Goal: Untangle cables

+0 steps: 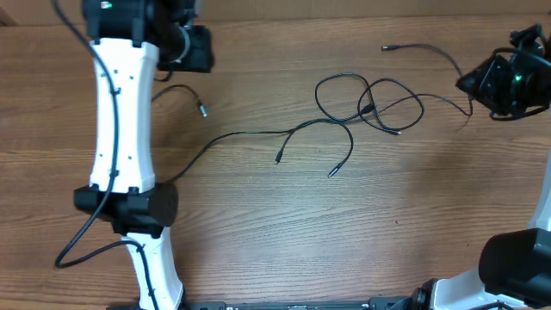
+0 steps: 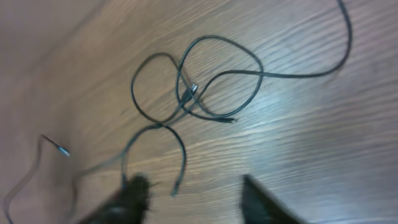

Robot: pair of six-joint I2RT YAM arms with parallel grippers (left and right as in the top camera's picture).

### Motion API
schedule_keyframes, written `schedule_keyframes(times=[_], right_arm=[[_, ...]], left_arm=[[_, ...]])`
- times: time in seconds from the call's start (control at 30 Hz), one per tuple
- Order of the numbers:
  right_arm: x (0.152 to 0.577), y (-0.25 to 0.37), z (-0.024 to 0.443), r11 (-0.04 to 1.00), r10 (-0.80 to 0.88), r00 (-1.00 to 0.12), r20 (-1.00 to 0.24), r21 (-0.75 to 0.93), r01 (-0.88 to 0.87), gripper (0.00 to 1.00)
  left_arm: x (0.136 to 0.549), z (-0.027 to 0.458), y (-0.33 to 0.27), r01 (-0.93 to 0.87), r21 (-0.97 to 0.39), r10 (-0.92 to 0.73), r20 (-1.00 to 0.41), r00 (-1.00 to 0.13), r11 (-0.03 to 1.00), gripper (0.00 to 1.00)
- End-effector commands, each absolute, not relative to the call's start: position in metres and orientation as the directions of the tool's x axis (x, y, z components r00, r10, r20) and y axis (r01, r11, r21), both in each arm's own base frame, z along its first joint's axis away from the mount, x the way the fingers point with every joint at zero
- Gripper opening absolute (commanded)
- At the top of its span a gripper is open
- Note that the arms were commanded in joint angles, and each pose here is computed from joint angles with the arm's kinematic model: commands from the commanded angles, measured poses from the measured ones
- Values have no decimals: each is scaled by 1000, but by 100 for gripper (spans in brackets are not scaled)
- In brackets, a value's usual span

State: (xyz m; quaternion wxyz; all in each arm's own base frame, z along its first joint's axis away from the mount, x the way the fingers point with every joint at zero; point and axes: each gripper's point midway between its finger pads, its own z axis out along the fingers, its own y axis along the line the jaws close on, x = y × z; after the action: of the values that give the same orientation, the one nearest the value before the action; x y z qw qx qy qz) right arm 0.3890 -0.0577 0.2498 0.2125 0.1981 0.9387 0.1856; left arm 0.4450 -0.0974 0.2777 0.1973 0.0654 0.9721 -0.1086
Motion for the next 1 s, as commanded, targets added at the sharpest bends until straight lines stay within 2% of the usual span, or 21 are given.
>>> schedule_keyframes(times=[0.0,0.17,0.3,0.33,0.4,0.5,0.63,0.73,0.77,0.83,0.97], right_arm=[[391,-37,248,867,403,-856,-322,434,245,63],[388,-17,218,888,363,-895,-260,387,247,66],[388,-10,194,889,402,-890,-216,324,323,68],[388,-11,188,880,434,-879,-199,302,366,70],[390,-7,178,866,466,-867,-175,288,408,75],[397,3,166,858,478,-864,-157,294,421,78],[407,14,154,829,526,-836,-155,316,462,78],[414,20,146,801,566,-809,-161,341,492,79],[416,21,144,793,577,-801,-162,348,501,80],[419,22,138,793,577,-799,-172,355,496,82],[421,20,129,794,581,-793,-182,343,502,84]], left_arm=[[441,267,-138,284,-221,185,-384,-905,933,56],[439,241,-164,380,-140,315,-343,-885,914,61],[443,208,-175,403,-67,372,-271,-888,913,64],[443,198,-178,409,-62,383,-247,-890,911,66],[440,180,-184,416,-67,397,-198,-896,907,76],[436,150,-187,386,-77,377,-108,-920,919,74],[430,121,-190,181,-104,182,2,-983,978,72],[421,111,-212,17,-224,39,95,-995,974,76],[420,111,-215,-75,-230,-48,124,-991,970,82],[420,111,-215,-185,-215,-155,150,-977,959,84],[422,114,-211,-381,-177,-352,176,-920,908,84]])
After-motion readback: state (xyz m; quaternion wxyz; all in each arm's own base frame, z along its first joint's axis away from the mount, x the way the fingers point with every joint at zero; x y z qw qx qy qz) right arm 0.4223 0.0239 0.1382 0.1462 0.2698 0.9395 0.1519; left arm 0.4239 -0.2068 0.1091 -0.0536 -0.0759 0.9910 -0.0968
